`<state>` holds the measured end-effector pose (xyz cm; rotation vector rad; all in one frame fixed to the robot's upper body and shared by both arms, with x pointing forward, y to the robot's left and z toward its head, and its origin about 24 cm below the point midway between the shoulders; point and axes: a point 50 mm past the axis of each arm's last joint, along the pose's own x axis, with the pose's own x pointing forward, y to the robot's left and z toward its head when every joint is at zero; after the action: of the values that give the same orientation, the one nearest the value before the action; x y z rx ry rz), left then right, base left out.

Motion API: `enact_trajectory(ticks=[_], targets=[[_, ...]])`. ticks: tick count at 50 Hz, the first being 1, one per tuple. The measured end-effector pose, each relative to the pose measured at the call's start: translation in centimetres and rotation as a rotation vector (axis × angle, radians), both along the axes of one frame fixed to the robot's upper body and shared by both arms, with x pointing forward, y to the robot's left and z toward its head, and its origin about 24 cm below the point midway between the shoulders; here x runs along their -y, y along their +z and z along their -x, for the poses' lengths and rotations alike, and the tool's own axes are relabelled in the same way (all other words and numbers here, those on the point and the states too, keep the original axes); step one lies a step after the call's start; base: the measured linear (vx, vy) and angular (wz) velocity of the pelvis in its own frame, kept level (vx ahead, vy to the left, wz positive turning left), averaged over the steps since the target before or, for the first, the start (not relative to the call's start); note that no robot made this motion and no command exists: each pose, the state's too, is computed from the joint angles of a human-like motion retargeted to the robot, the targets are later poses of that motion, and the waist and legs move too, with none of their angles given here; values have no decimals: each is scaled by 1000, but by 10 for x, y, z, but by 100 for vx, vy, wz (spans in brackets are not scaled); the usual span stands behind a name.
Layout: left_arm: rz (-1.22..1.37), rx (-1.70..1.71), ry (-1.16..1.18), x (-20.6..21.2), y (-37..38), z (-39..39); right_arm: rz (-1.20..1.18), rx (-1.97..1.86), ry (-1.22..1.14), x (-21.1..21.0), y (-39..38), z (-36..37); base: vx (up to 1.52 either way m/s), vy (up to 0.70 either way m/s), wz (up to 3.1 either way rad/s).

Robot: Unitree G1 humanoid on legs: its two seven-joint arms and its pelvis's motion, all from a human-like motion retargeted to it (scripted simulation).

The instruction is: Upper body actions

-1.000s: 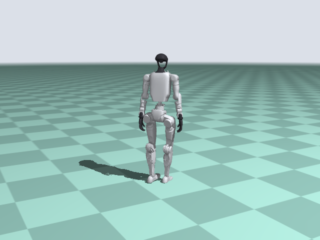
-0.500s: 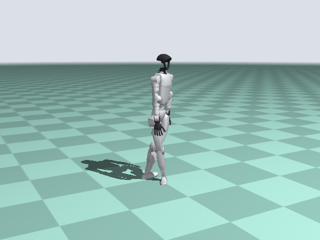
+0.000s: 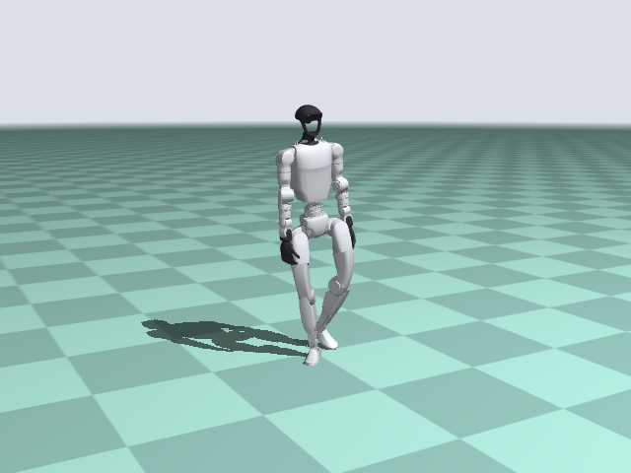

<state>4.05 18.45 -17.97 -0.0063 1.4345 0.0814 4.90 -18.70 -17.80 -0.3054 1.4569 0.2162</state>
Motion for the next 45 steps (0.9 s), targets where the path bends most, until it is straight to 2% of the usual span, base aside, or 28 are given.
enact_trajectory(ticks=[5,15,25,33,45], targets=[[1,-21,-55,5,-1,3,-2,15,43,-1,0,-4,12,-3,-111],[43,-147,-43,21,-2,42,38,-131,-23,11,0,44,43,5,-58],[-20,-226,-32,2,0,59,53,-224,-174,10,2,77,32,2,-52],[-10,-188,66,-4,0,44,51,-202,-141,8,1,70,14,-2,-17],[18,-112,1,9,-1,21,29,-106,-102,4,-1,43,2,-2,-1]])
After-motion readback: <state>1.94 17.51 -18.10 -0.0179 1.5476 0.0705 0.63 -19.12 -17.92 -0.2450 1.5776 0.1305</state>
